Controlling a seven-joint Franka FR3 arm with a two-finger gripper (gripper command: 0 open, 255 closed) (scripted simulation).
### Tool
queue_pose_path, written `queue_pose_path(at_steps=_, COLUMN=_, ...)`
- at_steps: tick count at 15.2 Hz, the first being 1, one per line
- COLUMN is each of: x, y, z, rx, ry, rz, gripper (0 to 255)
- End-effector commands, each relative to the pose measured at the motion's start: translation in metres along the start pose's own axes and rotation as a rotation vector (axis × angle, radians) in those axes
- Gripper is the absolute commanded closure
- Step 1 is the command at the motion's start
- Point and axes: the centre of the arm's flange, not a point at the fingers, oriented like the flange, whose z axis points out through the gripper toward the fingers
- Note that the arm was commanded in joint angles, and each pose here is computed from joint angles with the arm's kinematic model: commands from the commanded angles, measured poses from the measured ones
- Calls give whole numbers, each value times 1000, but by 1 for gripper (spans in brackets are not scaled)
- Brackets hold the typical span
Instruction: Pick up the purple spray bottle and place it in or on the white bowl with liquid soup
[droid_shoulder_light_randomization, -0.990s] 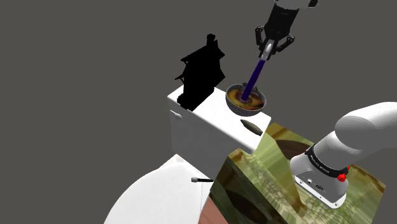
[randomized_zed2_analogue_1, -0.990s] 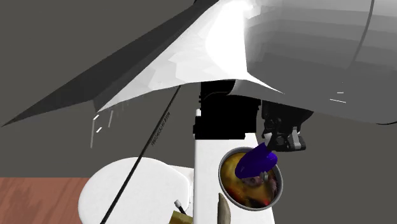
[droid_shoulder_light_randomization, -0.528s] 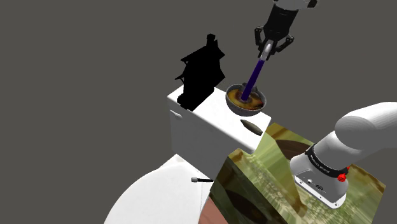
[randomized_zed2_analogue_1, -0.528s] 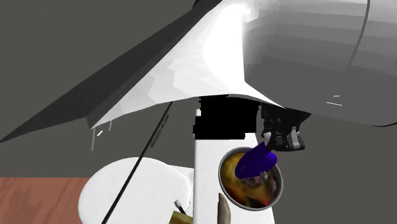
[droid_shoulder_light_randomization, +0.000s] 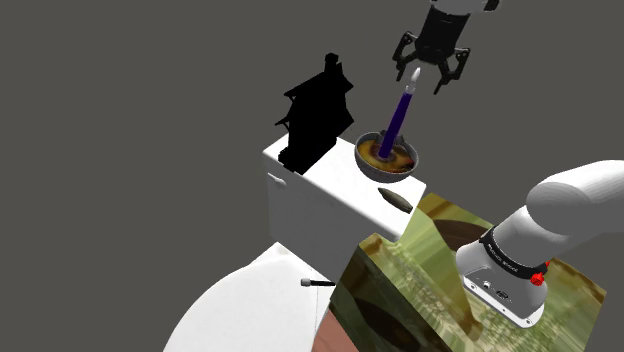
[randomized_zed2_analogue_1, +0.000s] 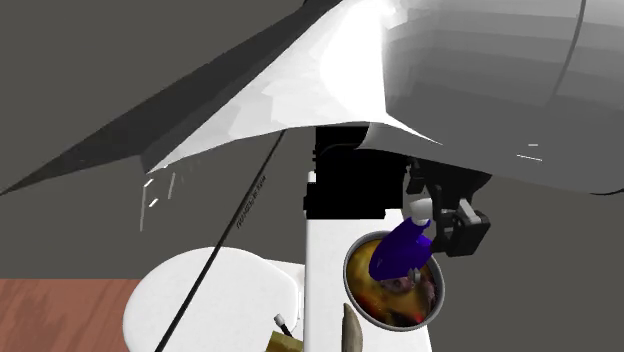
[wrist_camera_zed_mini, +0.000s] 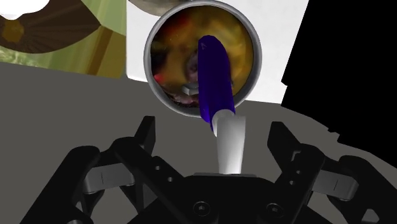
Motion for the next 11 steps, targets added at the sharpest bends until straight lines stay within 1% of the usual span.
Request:
queue_pose_path(at_steps=1, x=0, y=0, z=-21, rx=0, ry=0, rz=0, gripper=0)
queue_pose_path(at_steps=3, x=0, y=0, z=-45, rx=0, ry=0, rz=0, gripper=0)
queue_pose_path(at_steps=11, x=0, y=0, z=-45, rx=0, ry=0, rz=0, gripper=0)
